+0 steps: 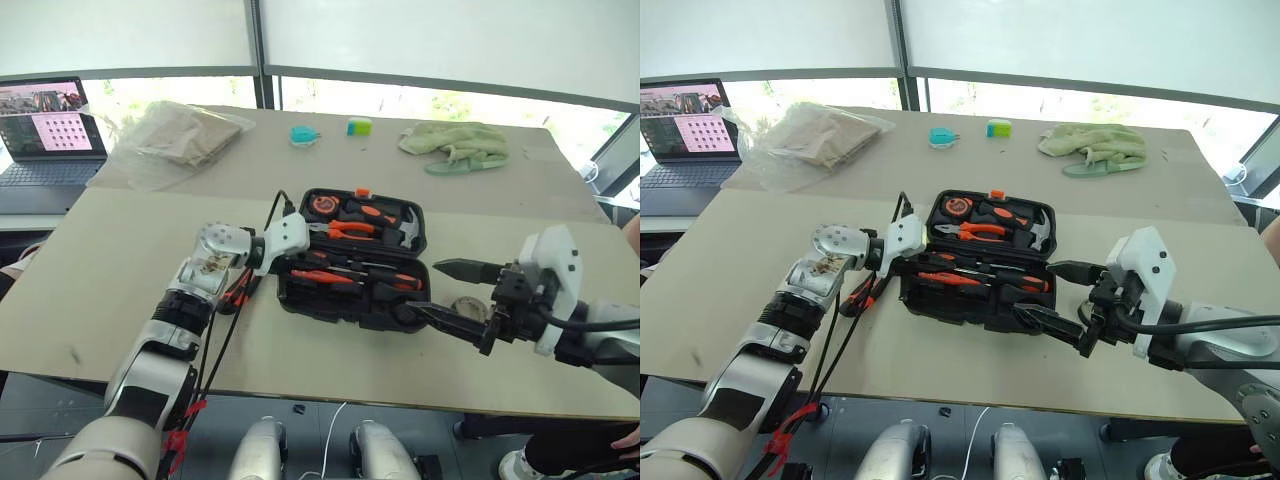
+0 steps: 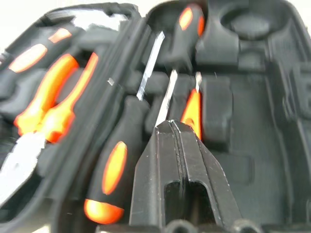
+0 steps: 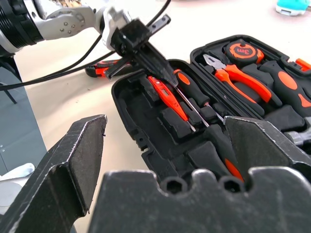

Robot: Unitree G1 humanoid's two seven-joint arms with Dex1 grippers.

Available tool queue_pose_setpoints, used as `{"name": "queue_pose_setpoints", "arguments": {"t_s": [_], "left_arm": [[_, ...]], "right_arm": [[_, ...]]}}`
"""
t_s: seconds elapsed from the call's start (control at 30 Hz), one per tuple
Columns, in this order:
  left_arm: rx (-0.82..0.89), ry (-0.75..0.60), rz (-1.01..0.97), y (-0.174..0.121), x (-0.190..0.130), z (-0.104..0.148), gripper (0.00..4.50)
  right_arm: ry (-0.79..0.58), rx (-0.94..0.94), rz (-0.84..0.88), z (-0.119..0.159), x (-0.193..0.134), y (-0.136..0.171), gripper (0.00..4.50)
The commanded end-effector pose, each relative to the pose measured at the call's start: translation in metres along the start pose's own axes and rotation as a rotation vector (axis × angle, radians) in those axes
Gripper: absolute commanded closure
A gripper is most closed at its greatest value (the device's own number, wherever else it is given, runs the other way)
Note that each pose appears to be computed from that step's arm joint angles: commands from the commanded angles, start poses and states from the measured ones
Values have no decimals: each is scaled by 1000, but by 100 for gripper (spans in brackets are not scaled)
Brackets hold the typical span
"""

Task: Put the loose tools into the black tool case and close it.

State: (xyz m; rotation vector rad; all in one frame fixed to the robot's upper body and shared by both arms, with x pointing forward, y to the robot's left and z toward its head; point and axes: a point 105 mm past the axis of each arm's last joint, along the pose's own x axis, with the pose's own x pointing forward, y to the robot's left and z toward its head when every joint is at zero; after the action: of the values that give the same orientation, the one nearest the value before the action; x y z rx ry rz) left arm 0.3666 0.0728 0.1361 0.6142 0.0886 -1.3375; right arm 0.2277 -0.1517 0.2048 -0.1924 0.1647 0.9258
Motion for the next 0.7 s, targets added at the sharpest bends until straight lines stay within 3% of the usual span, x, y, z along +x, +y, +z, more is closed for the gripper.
{"name": "queue_pose_setpoints", "arguments": {"t_s": [0.03,0.4,0.53,0.7], "left_arm": [[7,38,-2,-5,1,-9,448],[-26,136,-6,-17,8,-41,448],[-50,96,-2,-13,6,-34,448],[-67,-28,55,8,-21,-1,448]], "right_arm": [[-35,-28,4,9,-1,2,0],[-50,-22,-10,11,-2,4,0],[-47,-15,-14,10,-3,5,0],[-38,-22,-13,9,-2,3,0]]}}
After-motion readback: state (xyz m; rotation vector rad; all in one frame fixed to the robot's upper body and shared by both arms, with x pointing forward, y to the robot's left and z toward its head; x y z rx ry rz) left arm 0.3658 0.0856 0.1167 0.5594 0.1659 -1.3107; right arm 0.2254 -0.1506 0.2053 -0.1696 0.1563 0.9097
